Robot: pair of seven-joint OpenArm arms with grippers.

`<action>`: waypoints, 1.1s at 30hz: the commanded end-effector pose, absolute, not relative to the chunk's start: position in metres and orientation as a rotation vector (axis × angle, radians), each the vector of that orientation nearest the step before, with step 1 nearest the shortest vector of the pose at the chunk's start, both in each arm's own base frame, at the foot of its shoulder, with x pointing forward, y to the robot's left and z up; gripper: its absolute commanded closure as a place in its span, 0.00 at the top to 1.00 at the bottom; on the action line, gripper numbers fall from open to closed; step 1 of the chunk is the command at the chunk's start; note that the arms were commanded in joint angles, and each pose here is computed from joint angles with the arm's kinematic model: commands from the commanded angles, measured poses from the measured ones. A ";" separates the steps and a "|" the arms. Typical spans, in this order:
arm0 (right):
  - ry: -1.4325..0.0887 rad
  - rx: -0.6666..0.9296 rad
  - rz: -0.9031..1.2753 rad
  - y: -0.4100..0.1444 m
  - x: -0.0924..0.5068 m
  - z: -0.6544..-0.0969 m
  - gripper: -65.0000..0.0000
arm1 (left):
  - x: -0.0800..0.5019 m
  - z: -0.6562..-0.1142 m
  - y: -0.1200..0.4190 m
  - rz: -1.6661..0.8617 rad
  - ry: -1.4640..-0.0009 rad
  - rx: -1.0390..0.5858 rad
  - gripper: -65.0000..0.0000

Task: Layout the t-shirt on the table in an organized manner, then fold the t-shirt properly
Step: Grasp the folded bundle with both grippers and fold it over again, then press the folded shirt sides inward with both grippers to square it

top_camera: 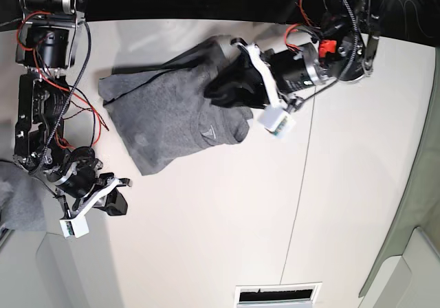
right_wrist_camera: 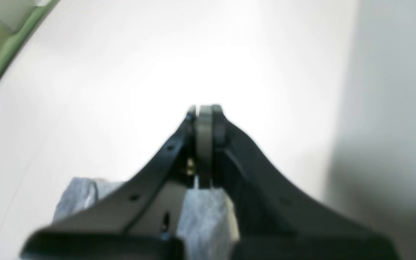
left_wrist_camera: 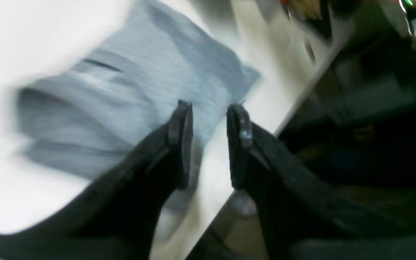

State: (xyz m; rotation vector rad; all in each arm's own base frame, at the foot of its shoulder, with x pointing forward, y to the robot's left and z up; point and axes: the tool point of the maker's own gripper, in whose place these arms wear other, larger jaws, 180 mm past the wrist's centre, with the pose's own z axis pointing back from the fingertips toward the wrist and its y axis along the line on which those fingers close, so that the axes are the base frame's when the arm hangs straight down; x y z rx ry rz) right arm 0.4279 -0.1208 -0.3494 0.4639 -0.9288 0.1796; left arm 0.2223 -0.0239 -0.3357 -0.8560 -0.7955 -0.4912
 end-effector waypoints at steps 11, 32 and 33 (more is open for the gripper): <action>-0.700 0.496 0.413 -0.062 0.418 -0.412 0.00 | 0.221 -0.399 -0.052 -0.485 -0.651 -0.822 0.27; -0.505 0.722 0.404 -0.028 0.267 -0.439 0.00 | 0.356 -0.436 0.065 -0.404 -0.595 -0.448 0.25; -0.514 0.736 0.407 -0.022 0.261 -0.436 0.00 | 0.357 -0.436 0.065 -0.403 -0.593 -0.448 0.25</action>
